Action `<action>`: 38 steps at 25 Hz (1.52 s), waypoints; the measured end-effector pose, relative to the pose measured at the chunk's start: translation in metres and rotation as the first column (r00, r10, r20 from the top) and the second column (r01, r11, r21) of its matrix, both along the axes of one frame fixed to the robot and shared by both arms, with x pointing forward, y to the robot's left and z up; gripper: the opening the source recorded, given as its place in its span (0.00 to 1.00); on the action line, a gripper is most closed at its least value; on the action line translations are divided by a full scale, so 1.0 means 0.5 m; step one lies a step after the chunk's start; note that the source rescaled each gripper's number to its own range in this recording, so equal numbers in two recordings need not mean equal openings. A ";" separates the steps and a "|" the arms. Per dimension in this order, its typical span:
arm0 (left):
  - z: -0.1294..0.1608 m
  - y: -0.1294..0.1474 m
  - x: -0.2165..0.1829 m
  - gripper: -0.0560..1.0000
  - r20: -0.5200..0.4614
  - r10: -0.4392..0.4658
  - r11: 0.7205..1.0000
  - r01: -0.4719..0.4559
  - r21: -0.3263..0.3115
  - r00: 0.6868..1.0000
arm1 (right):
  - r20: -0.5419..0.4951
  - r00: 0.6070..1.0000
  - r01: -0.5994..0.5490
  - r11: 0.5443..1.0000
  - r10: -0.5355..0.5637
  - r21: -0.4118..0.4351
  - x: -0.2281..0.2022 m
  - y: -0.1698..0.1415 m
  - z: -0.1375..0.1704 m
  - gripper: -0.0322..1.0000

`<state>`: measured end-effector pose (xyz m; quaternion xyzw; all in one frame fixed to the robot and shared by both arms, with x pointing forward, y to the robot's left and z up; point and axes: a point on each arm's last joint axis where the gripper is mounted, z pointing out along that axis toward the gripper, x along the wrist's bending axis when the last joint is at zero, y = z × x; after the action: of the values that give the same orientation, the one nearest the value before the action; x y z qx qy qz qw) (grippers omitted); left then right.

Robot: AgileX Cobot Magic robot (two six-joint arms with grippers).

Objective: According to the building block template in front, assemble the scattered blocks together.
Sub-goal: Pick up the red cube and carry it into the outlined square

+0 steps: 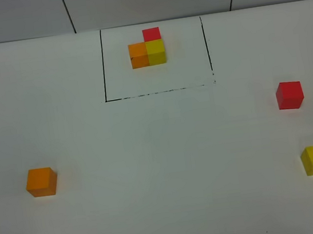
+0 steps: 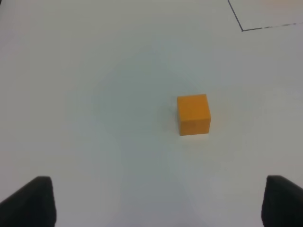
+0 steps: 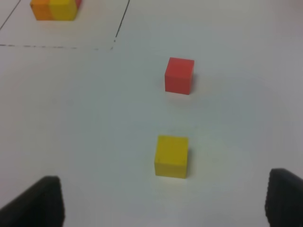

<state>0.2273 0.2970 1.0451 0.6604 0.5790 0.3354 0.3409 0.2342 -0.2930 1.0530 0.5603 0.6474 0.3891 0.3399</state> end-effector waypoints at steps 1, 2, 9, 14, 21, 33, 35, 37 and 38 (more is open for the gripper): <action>0.000 0.000 0.000 1.00 0.000 0.000 1.000 0.000 0.000 1.000 | 0.000 1.000 0.000 1.000 0.000 0.000 0.000 0.000 0.000 0.73; 0.000 0.000 0.000 1.00 0.000 0.000 1.000 0.000 0.000 1.000 | 0.000 1.000 0.000 1.000 0.000 0.000 0.000 0.000 0.000 0.73; 0.000 0.000 0.000 1.00 0.000 0.000 1.000 0.000 0.000 1.000 | 0.000 1.000 0.000 1.000 0.000 0.000 0.000 0.000 0.000 0.73; 0.000 0.000 0.000 1.00 0.000 0.000 1.000 0.000 0.000 1.000 | 0.000 1.000 0.000 1.000 0.000 0.000 0.000 0.000 0.000 0.73; 0.000 0.000 0.000 1.00 0.000 0.000 1.000 0.000 0.000 1.000 | -0.034 0.999 0.025 1.000 -0.025 0.011 0.011 -0.002 0.002 0.73; 0.000 0.000 0.000 1.00 0.000 0.000 1.000 0.000 0.000 1.000 | -0.459 0.884 0.075 0.996 -0.090 -0.052 0.332 0.010 0.018 0.87; 0.000 0.000 0.000 1.00 0.000 0.000 1.000 0.000 0.000 1.000 | -0.522 0.849 0.058 0.996 -0.083 -0.064 0.412 0.017 -0.002 0.88; 0.000 0.000 0.000 1.00 0.000 0.000 1.000 0.000 0.000 1.000 | -0.585 0.807 0.057 0.997 -0.081 -0.059 0.484 0.023 -0.033 0.89; 0.000 0.000 0.000 1.00 0.000 0.000 1.000 0.000 0.000 1.000 | -0.615 0.785 0.054 0.997 -0.077 -0.057 0.519 0.027 -0.049 0.89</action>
<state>0.2273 0.2970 1.0451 0.6604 0.5790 0.3354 0.3409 0.4937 -0.2795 1.0284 0.6725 0.7099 0.1613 0.1335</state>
